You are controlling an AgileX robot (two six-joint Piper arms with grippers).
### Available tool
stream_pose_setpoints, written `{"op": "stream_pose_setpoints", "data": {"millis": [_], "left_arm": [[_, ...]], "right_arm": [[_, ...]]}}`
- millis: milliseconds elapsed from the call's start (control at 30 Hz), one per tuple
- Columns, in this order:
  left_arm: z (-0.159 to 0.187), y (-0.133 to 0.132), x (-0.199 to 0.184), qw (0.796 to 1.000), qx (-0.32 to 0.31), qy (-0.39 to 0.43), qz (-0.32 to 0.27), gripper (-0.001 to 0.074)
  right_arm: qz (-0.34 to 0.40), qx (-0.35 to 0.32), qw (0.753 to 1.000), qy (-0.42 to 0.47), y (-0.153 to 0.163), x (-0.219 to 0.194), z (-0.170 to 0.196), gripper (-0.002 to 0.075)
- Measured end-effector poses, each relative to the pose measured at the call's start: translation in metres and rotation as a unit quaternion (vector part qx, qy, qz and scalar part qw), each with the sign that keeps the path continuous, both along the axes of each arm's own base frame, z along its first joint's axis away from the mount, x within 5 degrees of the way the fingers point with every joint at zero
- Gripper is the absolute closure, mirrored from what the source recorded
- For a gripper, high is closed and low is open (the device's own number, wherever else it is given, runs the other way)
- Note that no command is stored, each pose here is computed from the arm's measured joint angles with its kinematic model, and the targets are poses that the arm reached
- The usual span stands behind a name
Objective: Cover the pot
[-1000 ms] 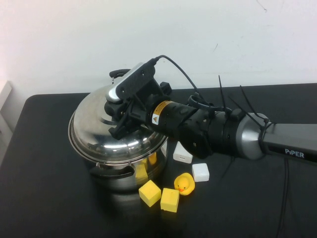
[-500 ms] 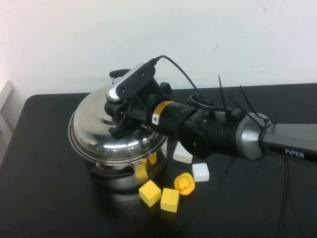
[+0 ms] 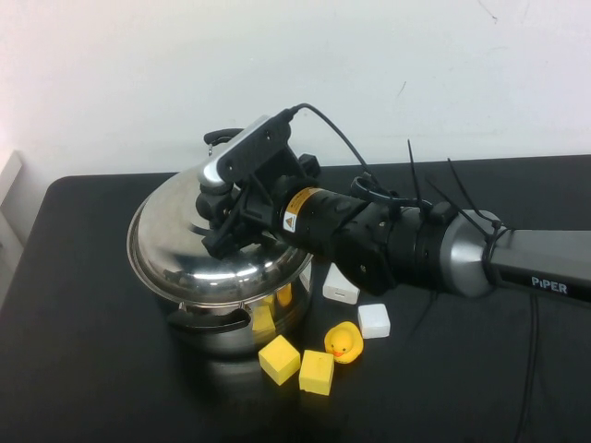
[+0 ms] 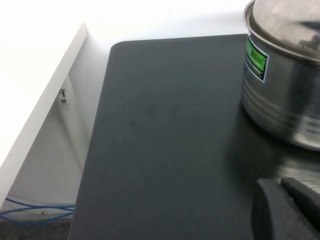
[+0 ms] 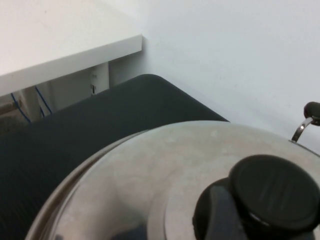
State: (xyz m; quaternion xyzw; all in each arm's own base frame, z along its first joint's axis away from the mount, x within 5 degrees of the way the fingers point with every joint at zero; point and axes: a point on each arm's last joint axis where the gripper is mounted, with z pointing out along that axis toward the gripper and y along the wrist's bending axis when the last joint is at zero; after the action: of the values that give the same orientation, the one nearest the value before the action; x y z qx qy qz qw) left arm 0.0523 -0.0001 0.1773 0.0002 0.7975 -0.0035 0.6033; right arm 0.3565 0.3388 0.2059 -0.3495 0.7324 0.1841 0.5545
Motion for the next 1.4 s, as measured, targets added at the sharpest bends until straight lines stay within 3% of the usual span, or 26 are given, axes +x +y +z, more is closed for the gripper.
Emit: {"op": "stream_pose_setpoints", "data": {"millis": [167,300,467,567,667,967,1167,1400], "left_arm": [[0.000,0.000,0.000,1.000,0.000,0.000,0.000,0.0737],[0.000,0.000,0.000,1.000,0.000,0.000,0.000,0.0737],[0.000,0.000,0.000,1.000,0.000,0.000,0.000,0.0736],[0.000,0.000,0.000,1.000,0.000,0.000,0.000,0.0736],[0.000,0.000,0.000,1.000,0.000,0.000,0.000,0.0736],[0.000,0.000,0.000,1.000,0.000,0.000,0.000,0.0736],[0.000,0.000,0.000,1.000,0.000,0.000,0.000,0.0736],[0.000,0.000,0.000,1.000,0.000,0.000,0.000,0.0736]], "right_arm": [[0.000,0.000,1.000,0.000,-0.002,-0.002,0.008,0.0335],[-0.001,-0.003,1.000,0.000,-0.011,-0.011,0.041,0.0350],[-0.001,0.024,0.999,-0.030,-0.046,-0.048,0.100,0.0534],[-0.001,0.031,0.999,-0.038,-0.072,-0.075,0.116,0.0656],[0.000,0.030,0.999,-0.041,-0.097,-0.102,0.124,0.0706],[0.012,-0.003,0.996,-0.085,-0.156,-0.164,0.150,0.0727],[0.021,-0.035,0.995,-0.095,-0.193,-0.203,0.131,0.0727],[0.017,-0.013,0.993,-0.120,-0.242,-0.254,0.103,0.0727]]}}
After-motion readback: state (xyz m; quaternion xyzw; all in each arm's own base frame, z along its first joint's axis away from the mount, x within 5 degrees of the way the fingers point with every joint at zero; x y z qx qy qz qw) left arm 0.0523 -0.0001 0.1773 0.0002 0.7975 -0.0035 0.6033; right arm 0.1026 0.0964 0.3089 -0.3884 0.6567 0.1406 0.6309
